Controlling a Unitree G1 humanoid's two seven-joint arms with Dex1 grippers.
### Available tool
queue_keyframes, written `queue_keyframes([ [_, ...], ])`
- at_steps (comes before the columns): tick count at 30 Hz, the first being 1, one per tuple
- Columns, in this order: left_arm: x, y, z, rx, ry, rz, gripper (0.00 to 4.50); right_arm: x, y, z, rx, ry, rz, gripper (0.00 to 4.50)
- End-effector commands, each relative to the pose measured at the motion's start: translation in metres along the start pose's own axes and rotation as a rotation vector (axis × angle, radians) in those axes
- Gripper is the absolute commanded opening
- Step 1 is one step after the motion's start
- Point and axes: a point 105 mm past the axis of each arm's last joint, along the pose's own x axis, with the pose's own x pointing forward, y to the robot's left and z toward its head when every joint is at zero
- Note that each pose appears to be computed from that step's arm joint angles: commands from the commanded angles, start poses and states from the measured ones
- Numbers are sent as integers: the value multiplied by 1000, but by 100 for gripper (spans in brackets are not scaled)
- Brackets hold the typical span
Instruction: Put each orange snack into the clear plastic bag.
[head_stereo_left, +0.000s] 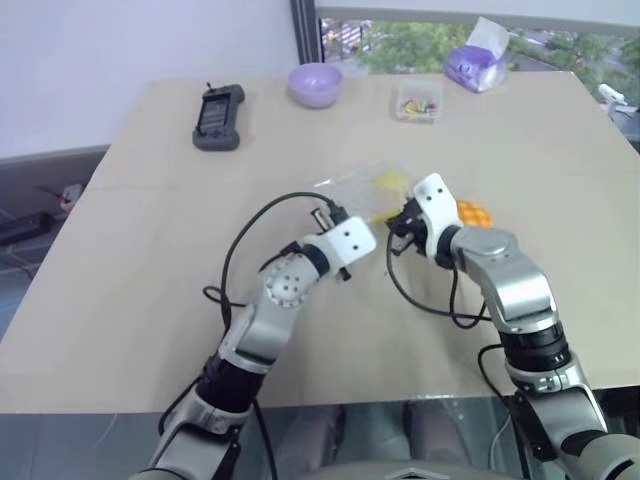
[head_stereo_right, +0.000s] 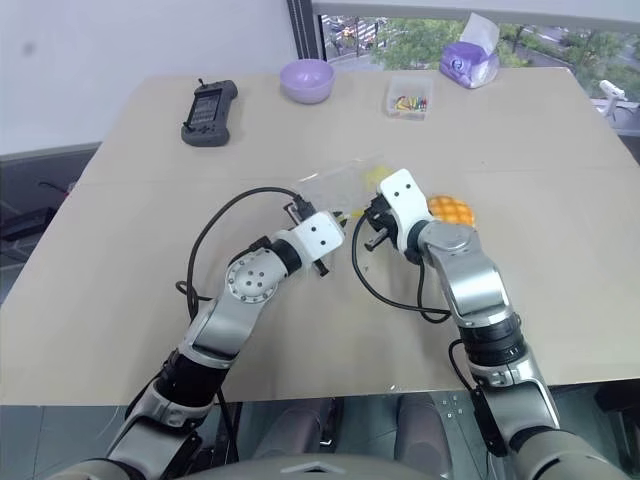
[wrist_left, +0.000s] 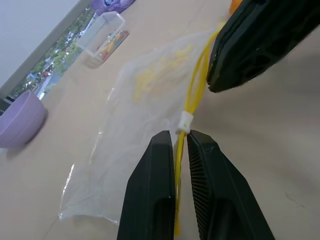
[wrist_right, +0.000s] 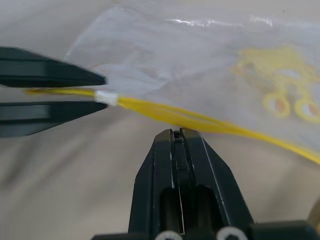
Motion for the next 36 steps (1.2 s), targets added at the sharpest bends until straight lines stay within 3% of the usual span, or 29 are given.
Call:
queue_keyframes([
  [1, -5, 1, 14, 25, -59, 2, 54, -1, -7, 18, 11, -72, -25, 7],
  [21, -6, 0, -3, 92, -4, -6, 54, -1, -3, 17, 11, -58, -5, 7],
  [26, -7, -2, -4, 82, -2, -10, 54, 2, -16, 0, -372, 19, -96, 223],
  [29, -6, -3, -4, 79, -2, -13, 54, 8, -13, -1, -518, 4, -85, 223],
  [36, -7, -4, -5, 79, 0, -18, 54, 26, -11, 12, -600, -66, -64, 223],
])
